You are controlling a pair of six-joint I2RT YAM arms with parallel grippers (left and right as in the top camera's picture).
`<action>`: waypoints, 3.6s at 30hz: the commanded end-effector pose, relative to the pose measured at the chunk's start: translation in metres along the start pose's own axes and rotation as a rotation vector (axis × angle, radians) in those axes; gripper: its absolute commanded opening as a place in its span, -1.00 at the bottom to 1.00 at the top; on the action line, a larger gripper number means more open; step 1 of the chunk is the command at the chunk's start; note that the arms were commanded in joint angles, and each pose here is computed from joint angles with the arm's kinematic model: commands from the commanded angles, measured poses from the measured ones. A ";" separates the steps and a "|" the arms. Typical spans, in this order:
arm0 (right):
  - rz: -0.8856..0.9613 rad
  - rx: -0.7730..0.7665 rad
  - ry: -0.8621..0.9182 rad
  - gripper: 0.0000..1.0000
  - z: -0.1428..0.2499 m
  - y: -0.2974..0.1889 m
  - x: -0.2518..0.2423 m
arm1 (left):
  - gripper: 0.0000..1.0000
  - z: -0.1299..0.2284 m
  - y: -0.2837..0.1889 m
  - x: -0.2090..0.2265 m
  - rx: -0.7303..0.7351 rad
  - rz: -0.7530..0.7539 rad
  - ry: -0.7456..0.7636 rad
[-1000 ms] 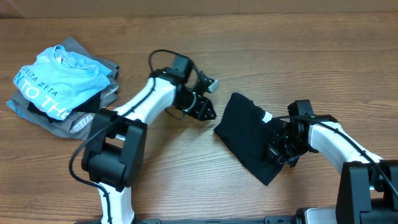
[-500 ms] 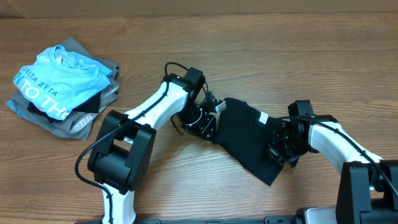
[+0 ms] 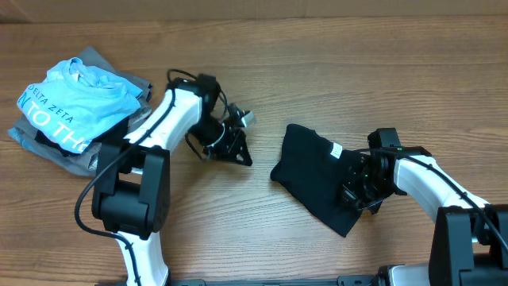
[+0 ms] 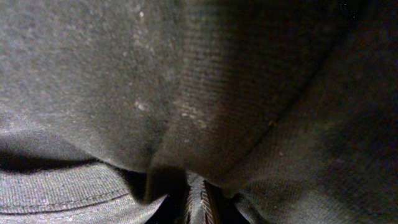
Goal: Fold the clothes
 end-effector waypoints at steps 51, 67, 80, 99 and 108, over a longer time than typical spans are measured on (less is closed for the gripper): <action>-0.194 -0.202 -0.367 0.22 0.013 -0.092 0.052 | -0.08 0.018 0.046 -0.047 0.047 -0.196 0.187; 0.067 0.042 -0.007 0.23 0.057 -0.021 -0.030 | -0.76 0.011 0.068 -0.017 -0.017 -0.258 0.153; 0.044 0.017 0.117 -0.92 0.060 0.017 -0.048 | -0.92 -0.002 0.047 0.004 -0.076 -0.297 0.096; -0.193 0.193 -0.079 -0.10 0.092 -0.010 -0.004 | -0.42 -0.019 -0.071 0.004 -0.218 -0.098 -0.025; -0.268 -0.145 -0.160 -0.02 0.049 -0.074 0.036 | -0.70 -0.010 -0.016 -0.050 -0.095 -0.106 0.078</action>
Point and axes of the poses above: each gripper's point midway between its finger pads, its own y axis out along the fingers, its own x axis along the line the jaws close on, z = x × y, the point moved 1 cm from there along -y, back along the fingers, and after that the axes turned 5 degrees about -y, right-handed, at the moved point
